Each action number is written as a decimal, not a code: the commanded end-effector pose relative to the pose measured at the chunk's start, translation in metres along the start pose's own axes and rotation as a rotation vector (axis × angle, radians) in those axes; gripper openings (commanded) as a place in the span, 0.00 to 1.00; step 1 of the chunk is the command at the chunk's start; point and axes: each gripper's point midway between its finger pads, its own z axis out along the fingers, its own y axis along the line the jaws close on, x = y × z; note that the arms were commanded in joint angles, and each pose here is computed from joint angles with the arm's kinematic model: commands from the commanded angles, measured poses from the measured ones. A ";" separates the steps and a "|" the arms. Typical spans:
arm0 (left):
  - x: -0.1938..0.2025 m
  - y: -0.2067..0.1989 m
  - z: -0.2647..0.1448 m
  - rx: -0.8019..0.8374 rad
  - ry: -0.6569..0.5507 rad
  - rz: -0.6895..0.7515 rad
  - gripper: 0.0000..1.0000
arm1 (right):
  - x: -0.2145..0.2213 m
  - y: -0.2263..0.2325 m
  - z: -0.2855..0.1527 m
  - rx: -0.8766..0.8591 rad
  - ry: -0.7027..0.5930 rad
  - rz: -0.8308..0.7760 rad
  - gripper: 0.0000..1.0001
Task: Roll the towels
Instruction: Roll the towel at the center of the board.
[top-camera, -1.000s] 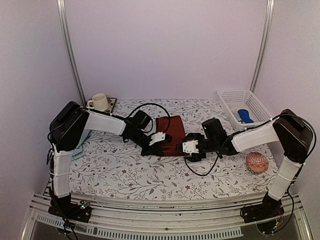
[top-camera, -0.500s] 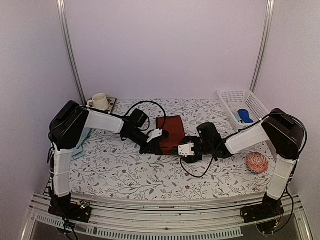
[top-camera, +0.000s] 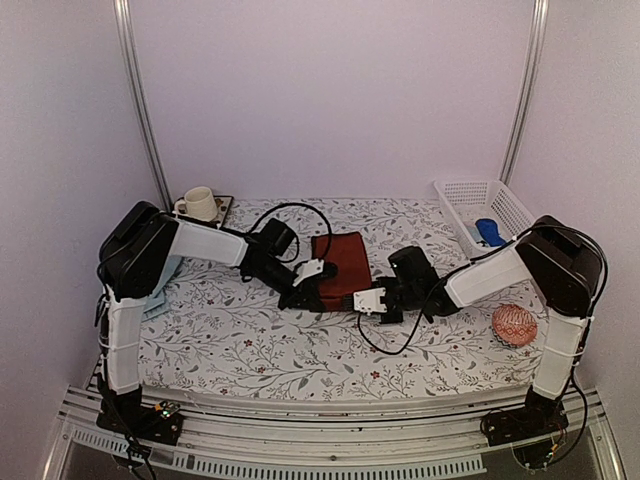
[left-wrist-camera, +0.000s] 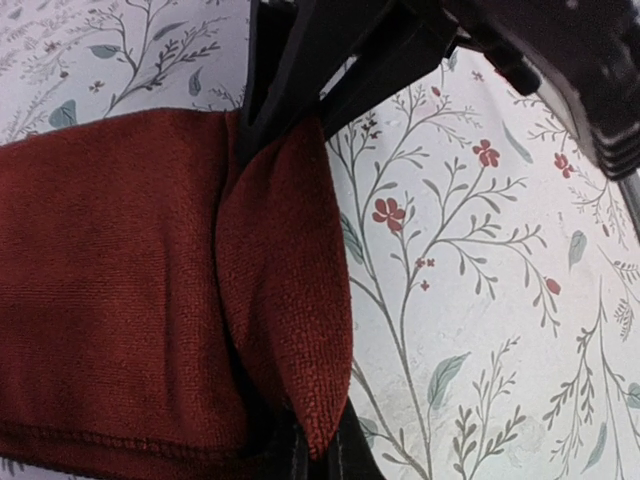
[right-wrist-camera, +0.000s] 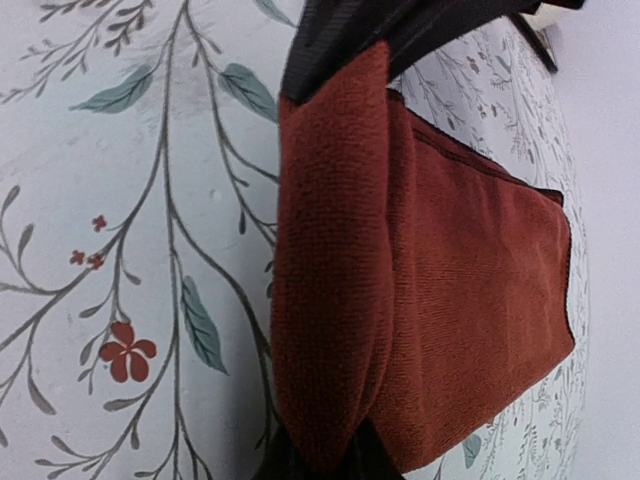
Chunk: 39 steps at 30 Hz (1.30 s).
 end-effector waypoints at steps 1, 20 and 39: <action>0.003 -0.007 -0.005 0.029 0.004 0.027 0.00 | -0.006 0.008 0.001 -0.087 0.000 0.080 0.05; 0.010 -0.049 -0.013 0.083 0.051 -0.040 0.00 | -0.027 0.050 -0.023 -0.460 0.011 0.439 0.02; 0.020 -0.021 -0.023 -0.120 0.131 -0.049 0.50 | -0.018 0.054 -0.024 -0.640 0.012 0.724 0.02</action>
